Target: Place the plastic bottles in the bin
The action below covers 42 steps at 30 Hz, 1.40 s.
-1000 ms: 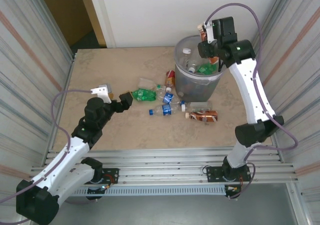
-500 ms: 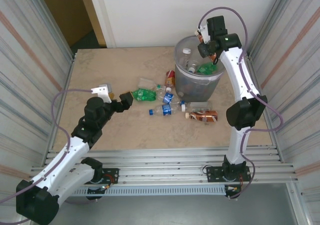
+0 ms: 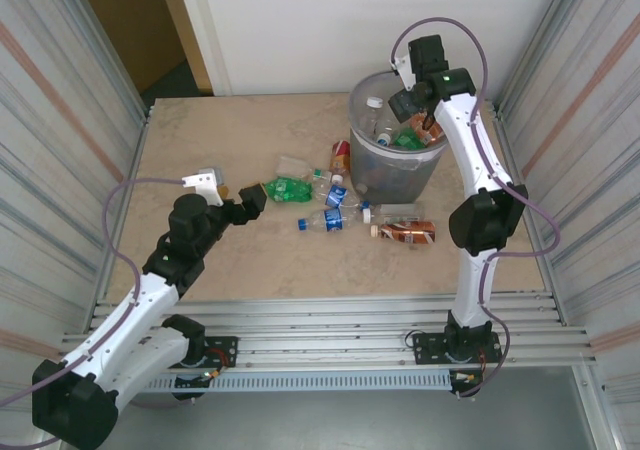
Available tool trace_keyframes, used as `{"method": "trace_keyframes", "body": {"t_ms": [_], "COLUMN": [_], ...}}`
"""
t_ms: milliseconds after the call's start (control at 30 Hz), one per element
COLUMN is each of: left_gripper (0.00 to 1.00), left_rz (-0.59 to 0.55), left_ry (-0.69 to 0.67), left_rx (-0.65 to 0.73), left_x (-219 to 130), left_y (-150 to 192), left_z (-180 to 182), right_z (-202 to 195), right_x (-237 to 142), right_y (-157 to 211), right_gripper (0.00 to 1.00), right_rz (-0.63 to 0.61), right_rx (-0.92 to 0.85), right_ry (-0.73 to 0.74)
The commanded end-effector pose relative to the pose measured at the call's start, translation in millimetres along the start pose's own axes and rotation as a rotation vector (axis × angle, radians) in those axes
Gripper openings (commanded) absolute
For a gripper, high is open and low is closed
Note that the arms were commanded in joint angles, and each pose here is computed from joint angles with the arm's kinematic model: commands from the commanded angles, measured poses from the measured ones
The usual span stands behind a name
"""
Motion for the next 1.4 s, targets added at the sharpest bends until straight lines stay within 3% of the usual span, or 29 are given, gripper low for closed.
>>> {"method": "trace_keyframes", "body": {"t_ms": [0, 400, 767, 933, 1167, 1367], "left_gripper": [0.99, 0.99, 0.99, 0.99, 0.99, 0.99], "left_rz": [-0.044, -0.040, -0.026, -0.018, 0.003, 0.032], "left_ry": [0.012, 0.011, -0.001, 0.000, -0.003, 0.005], "left_rx": [-0.006, -0.003, 0.009, 0.017, 0.041, 0.042], "left_x": [-3.1, -1.4, -0.6, 1.1, 6.1, 13.9], "left_y": [-13.5, -12.9, -8.6, -6.5, -5.0, -1.2], "left_z": [-5.3, -5.1, -2.4, -2.0, -1.5, -1.3], "right_z": [-11.0, -13.0, 41.4, 62.0, 68.8, 70.5], "right_x": [-26.1, -94.5, -146.4, -159.4, -173.2, -145.9], "right_y": [-8.2, -9.8, 14.6, 55.0, 138.2, 207.7], "right_gripper": [0.88, 0.92, 0.97, 1.00, 0.98, 0.98], "right_rz": [-0.079, -0.217, -0.212, -0.178, -0.098, 0.068], "right_rx": [0.046, 0.223, 0.227, 0.278, 0.452, 0.683], "right_ry": [0.002, -0.102, -0.035, -0.046, -0.090, -0.223]}}
Point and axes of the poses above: each hand's point on the last joint's axis, 136 mm out from that joint toward the fingers, its own x axis out along the fingers, its own z axis along the line the jaws close on, y = z × x, the point moved 10 cm from there along -x, back along the fingers, and after that the axes turned 2 degrees about -x, right-handed, at the moved point
